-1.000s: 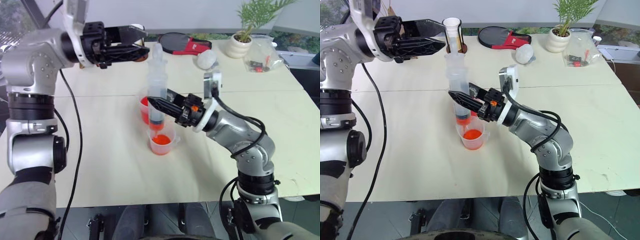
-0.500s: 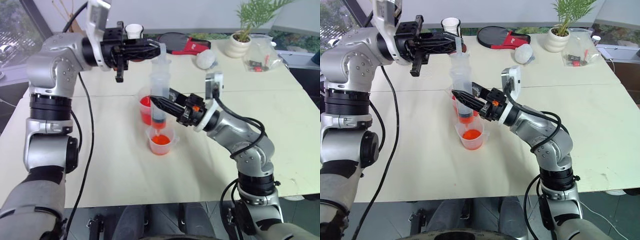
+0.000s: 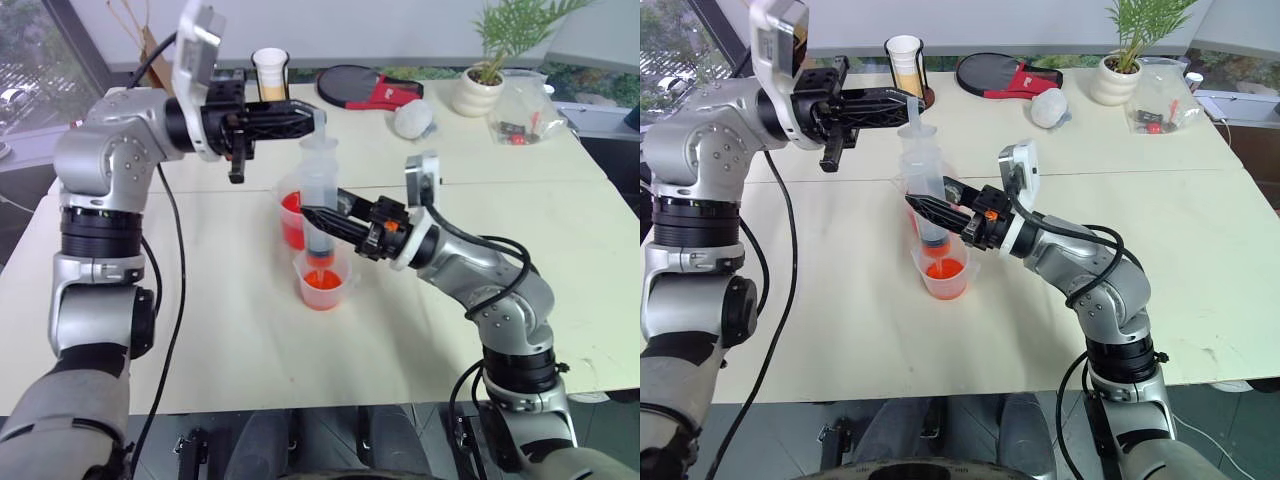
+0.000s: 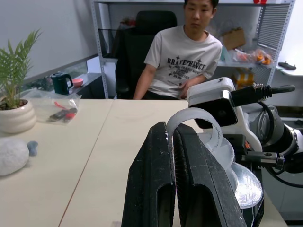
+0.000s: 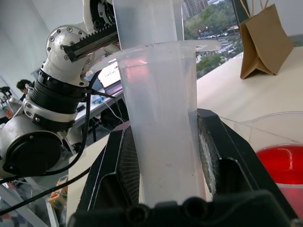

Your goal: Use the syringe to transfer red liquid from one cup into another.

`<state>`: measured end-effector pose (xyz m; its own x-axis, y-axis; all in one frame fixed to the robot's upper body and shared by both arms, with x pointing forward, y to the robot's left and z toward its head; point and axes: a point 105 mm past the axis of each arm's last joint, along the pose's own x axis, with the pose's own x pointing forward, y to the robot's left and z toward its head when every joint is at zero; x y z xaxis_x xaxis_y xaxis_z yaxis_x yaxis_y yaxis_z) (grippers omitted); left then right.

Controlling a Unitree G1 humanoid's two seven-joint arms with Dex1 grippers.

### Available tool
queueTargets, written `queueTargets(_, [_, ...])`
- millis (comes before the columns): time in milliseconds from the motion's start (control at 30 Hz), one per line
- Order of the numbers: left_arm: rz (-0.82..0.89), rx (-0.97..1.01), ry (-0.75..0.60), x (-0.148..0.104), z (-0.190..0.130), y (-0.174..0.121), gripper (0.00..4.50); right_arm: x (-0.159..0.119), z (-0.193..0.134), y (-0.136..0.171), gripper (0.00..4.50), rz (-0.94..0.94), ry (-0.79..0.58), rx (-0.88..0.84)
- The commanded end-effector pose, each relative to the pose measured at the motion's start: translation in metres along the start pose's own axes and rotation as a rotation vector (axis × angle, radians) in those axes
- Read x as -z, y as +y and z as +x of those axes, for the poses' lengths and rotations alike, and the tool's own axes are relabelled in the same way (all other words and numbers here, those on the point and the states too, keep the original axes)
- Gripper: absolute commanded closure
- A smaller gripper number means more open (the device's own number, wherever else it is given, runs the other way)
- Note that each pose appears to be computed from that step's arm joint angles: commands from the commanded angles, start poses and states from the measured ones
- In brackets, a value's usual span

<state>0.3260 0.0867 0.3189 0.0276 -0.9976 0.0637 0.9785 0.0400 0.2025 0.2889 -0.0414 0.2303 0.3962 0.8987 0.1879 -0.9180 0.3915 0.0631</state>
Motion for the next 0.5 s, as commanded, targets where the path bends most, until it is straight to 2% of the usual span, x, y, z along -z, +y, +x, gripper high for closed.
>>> queueTargets(33, [-0.006, 0.05, 0.033, 0.012, 0.007, -0.01, 4.44, -0.033, -0.004, -0.006, 3.14, -0.094, -0.094, 0.012])
queueTargets(133, [0.008, 0.053, 0.108, 0.029, 0.008, -0.012, 4.44, -0.037, -0.005, -0.01, 3.14, -0.118, -0.099, 0.019])
queueTargets(433, [0.007, 0.073, 0.143, 0.042, 0.014, -0.015, 4.44, -0.048, -0.003, -0.01, 3.14, -0.15, -0.112, 0.01])
queueTargets(500, [0.025, 0.062, 0.193, 0.053, 0.014, -0.014, 4.44, -0.051, -0.002, -0.008, 3.14, -0.151, -0.119, 0.006])
